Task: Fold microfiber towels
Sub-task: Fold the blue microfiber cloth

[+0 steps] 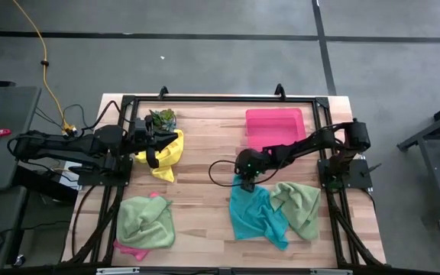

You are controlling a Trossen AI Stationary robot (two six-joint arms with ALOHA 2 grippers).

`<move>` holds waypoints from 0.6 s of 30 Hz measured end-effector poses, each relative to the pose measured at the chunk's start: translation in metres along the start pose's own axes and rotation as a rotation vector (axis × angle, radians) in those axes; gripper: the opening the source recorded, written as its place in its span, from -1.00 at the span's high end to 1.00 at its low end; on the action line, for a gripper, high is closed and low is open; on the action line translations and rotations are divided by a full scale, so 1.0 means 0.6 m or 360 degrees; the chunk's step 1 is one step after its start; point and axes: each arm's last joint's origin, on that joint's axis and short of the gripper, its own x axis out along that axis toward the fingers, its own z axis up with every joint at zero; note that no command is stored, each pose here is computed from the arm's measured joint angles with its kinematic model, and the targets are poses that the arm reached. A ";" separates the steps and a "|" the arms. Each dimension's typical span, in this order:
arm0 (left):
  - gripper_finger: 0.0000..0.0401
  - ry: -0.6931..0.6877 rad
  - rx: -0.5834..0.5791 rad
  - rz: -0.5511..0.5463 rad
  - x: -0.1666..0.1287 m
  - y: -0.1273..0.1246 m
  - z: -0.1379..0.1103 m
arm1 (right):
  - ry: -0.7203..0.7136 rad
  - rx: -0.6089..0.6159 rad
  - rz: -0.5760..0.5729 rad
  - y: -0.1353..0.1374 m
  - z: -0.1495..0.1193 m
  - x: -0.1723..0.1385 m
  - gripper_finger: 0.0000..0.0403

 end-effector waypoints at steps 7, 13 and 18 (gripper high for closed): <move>0.90 0.0011 0.0003 0.0003 0.001 0.000 -0.002 | -0.0099 0.0113 0.0192 0.001 0.016 -0.002 0.94; 0.90 0.0081 -0.0029 0.0028 0.015 0.000 -0.013 | -0.0347 0.0064 0.0190 -0.003 0.089 -0.045 0.99; 0.88 0.0236 -0.0075 0.0080 0.044 -0.001 -0.041 | -0.0457 -0.0094 0.0168 0.007 0.155 -0.087 0.99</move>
